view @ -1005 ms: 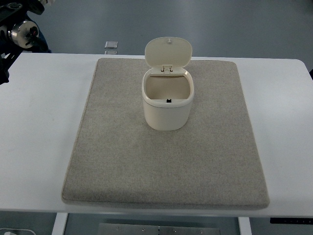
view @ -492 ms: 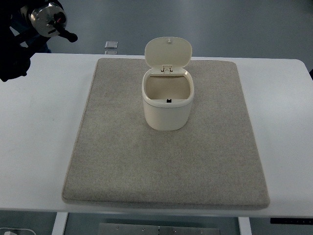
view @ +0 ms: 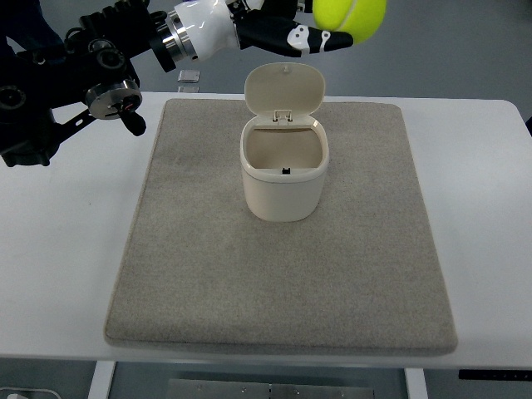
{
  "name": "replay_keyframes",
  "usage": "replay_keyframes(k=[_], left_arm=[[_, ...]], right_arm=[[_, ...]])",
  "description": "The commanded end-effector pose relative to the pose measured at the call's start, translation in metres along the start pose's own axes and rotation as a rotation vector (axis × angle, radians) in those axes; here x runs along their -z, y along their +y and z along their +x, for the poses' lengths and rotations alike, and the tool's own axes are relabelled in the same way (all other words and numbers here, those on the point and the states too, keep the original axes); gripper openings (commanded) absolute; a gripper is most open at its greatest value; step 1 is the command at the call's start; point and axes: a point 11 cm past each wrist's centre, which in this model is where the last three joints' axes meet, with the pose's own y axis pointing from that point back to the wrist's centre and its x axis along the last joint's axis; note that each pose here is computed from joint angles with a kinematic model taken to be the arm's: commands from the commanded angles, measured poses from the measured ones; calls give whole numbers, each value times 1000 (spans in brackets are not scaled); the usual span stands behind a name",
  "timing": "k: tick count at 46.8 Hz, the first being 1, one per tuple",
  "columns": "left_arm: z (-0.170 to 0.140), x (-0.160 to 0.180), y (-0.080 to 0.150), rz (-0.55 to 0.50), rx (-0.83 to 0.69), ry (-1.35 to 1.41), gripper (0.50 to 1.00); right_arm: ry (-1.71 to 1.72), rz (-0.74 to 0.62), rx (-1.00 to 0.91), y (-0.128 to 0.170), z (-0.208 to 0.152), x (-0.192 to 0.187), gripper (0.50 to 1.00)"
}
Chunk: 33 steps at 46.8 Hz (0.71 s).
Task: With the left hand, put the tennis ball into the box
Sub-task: 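Lift the ball with the left hand and carry it above the bin, then lower the held ball into the open cream bin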
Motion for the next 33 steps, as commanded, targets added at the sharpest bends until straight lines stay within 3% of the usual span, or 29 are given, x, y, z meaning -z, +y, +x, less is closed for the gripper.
replay_keyframes(k=[1,16,33], left_arm=[[-6,11,3,35,25,-12,621],[-21,47,23,155,87,-57,651],[-1,68,58,251,50,-90,656]], right_arm=[[0,0,0,0,0,0,938],[-1,0,0,0,0,0,938],[0,2,1,0,0,1,938]])
